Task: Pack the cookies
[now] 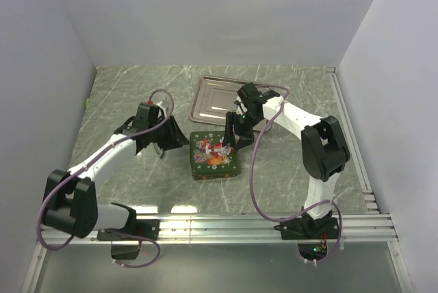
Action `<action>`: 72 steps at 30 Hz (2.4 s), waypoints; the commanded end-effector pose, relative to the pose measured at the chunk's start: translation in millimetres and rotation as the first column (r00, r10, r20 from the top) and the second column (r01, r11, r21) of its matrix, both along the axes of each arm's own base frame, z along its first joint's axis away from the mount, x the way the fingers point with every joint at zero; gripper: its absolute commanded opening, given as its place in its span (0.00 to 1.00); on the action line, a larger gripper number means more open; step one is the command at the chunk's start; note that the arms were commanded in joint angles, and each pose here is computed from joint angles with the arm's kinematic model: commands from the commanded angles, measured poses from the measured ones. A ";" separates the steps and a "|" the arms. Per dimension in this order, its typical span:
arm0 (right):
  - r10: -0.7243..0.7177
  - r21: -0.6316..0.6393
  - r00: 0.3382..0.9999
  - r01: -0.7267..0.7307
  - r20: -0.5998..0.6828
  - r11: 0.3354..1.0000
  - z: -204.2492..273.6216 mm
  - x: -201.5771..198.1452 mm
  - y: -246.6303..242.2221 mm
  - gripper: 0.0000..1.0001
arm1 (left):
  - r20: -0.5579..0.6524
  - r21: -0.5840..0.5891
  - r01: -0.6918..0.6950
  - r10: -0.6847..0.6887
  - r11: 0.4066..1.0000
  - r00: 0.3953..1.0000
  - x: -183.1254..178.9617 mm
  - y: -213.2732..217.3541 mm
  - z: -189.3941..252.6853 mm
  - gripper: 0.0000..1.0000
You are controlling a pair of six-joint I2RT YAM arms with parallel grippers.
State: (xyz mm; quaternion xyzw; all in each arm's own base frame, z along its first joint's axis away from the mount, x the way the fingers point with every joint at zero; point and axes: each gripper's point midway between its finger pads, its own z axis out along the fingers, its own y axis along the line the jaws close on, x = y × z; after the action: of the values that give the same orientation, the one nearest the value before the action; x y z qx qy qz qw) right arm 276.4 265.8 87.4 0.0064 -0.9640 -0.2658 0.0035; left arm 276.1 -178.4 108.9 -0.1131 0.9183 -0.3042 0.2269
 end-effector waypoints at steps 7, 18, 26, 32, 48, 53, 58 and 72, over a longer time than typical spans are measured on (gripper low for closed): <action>0.011 0.033 1.000 -0.012 0.020 0.999 6.0 10.5 14.1 0.64 | 0.161 -0.055 0.064 -0.054 0.996 0.986 62.9 -28.2 53.2 0.01; 0.025 0.052 0.999 -0.026 0.020 0.998 12.1 20.5 24.7 0.64 | 0.151 -0.111 0.107 -0.089 0.988 0.984 65.8 -43.8 47.9 0.01; -0.051 0.041 0.990 0.046 0.128 0.998 43.5 36.0 -10.4 0.64 | 0.223 -0.117 0.082 -0.054 0.990 0.973 57.4 -35.9 74.3 0.01; -0.099 0.025 0.984 0.097 0.146 0.995 42.2 31.7 -38.5 0.65 | 0.191 -0.013 -0.037 0.038 0.999 0.981 55.6 -10.5 61.0 0.00; -0.131 -0.024 0.991 0.132 0.030 0.991 -25.0 30.3 -38.1 0.45 | -0.012 0.195 -0.178 0.184 0.965 0.983 28.0 33.4 -21.3 0.08; -0.130 0.001 0.991 0.130 0.016 0.992 -25.7 32.0 -28.8 0.39 | -0.082 0.194 -0.147 0.165 0.970 0.983 22.5 28.1 -49.5 0.06; -0.113 0.023 0.993 0.112 0.016 0.993 -17.9 32.5 -16.2 0.38 | -0.153 0.166 -0.107 0.133 0.980 0.979 15.6 17.3 -75.8 0.04; -0.049 0.096 0.999 0.049 -0.006 0.994 -6.8 15.5 23.9 0.35 | -0.163 0.092 0.016 -0.001 0.996 0.987 22.9 -27.5 -86.7 0.07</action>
State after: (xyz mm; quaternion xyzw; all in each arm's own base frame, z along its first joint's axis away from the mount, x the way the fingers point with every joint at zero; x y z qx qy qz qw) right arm 296.6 258.2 67.7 -0.0385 -0.9621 -0.2698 -0.0023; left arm 284.8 -183.5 17.5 -0.1424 0.9546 -0.2170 0.1465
